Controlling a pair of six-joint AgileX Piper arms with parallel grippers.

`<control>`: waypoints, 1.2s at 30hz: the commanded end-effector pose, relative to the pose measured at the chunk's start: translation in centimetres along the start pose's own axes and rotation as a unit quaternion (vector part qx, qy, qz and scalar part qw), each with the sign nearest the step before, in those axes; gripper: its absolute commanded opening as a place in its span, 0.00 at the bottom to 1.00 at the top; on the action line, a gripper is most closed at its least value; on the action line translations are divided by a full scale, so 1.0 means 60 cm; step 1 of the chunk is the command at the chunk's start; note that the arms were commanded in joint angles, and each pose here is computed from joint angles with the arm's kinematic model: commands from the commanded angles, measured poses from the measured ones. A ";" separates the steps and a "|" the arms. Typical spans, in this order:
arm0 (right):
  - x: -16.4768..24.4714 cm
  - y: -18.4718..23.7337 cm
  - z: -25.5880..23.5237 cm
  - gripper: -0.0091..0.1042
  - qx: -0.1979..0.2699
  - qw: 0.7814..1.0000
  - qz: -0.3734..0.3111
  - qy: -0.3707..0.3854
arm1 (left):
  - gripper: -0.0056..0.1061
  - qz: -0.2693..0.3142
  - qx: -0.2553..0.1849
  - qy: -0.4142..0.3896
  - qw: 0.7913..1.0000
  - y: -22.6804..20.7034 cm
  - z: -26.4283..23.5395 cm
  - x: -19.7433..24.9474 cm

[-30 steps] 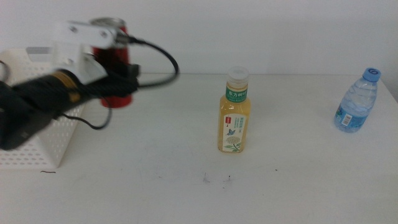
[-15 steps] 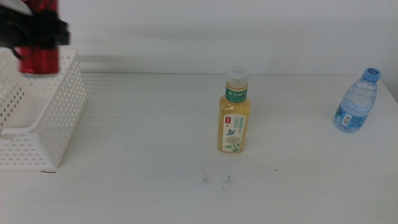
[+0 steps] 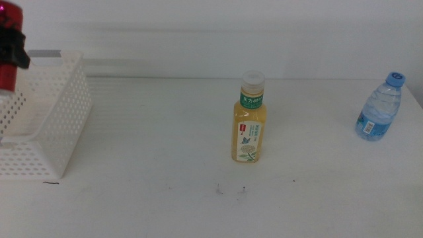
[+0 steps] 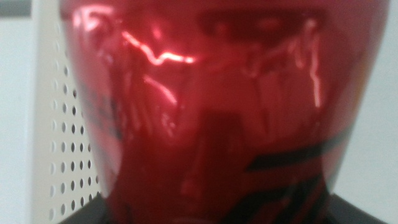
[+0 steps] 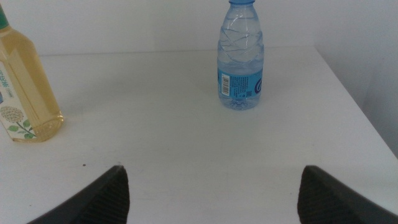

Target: Use arms to grab the bottles and put them into the dustbin to the left of the table.

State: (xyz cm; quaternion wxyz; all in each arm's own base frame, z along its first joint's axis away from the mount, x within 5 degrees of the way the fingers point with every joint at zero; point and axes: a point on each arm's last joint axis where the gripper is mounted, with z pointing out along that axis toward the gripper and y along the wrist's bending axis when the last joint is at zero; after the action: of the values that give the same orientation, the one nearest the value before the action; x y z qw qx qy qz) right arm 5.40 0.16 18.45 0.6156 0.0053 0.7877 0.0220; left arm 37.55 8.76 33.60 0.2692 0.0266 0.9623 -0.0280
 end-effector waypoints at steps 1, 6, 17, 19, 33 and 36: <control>0.000 -0.001 0.000 0.90 0.004 1.000 -0.005 -0.008 | 0.33 -0.003 -0.002 0.006 1.000 0.018 0.019 -0.005; 0.000 -0.001 0.000 0.90 0.004 1.000 -0.005 -0.008 | 0.33 -0.002 0.007 0.053 0.999 0.042 0.082 0.009; 0.000 -0.001 0.000 0.90 0.004 1.000 -0.005 -0.008 | 0.34 0.015 0.016 0.100 0.995 0.064 0.179 0.029; 0.000 -0.001 0.000 0.90 0.004 1.000 -0.005 -0.008 | 0.37 0.017 0.013 0.101 0.995 0.066 0.185 0.031; 0.000 -0.001 0.000 0.90 0.004 1.000 -0.005 -0.008 | 0.89 0.024 0.013 0.112 0.993 0.064 0.197 0.034; 0.000 -0.001 0.000 0.90 0.004 1.000 -0.005 -0.008 | 0.89 0.019 0.012 0.102 0.995 0.041 0.162 0.021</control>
State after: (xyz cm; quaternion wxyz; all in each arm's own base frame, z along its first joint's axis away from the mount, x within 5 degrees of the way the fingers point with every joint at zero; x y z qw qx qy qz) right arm 5.40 0.16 18.45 0.6156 0.0053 0.7877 0.0220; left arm 41.98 11.46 22.33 0.1520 0.0556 0.9864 -0.0291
